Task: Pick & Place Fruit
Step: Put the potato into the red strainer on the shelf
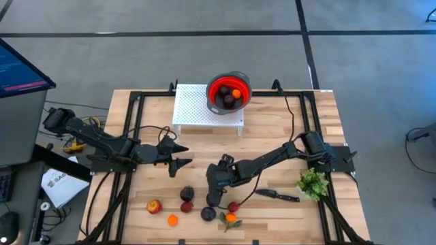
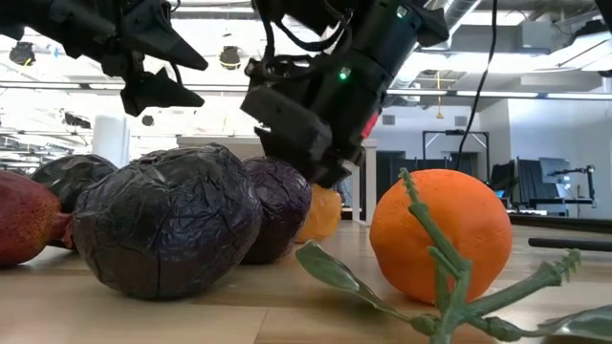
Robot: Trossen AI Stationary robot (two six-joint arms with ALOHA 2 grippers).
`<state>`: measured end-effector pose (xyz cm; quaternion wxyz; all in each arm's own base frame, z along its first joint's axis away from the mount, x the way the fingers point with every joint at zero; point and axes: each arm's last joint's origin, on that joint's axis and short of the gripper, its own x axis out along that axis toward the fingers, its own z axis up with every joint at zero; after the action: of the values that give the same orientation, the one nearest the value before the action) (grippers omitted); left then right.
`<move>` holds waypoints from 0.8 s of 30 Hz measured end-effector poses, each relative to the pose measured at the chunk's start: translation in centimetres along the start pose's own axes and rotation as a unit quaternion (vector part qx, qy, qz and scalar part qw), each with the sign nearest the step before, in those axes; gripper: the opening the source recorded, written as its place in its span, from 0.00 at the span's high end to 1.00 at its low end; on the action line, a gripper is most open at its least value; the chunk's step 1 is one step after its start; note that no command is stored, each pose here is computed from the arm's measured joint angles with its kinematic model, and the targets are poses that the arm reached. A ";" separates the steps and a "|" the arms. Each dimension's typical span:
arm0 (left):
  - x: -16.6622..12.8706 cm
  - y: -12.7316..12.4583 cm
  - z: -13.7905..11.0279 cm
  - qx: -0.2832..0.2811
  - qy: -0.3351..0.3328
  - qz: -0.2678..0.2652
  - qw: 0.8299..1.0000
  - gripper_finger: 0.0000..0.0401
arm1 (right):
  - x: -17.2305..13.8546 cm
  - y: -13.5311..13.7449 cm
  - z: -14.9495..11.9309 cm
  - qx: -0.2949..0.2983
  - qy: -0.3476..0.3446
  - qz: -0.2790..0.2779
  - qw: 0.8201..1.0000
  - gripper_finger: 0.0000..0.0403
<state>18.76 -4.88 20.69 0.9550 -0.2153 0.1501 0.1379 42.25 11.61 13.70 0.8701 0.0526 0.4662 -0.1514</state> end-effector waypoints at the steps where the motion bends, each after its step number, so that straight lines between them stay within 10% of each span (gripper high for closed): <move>1: 0.0 0.0 0.0 0.000 -0.001 0.001 1.000 0.28 | 0.0 -0.1 0.1 -0.006 -0.001 0.000 1.000 0.41; 10: 0.1 0.3 0.3 0.023 -0.022 0.032 0.999 0.28 | -1.9 -2.6 2.3 -0.083 -0.016 -0.008 0.996 0.56; 24: 0.6 1.1 3.6 0.086 -0.143 0.058 0.984 0.28 | -15.7 -14.4 9.8 -0.101 -0.199 -0.058 0.973 0.52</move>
<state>19.81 -2.22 23.15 0.9720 -0.1015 0.0355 0.2091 37.39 -0.95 32.84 0.9361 -0.0934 0.2983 -0.1609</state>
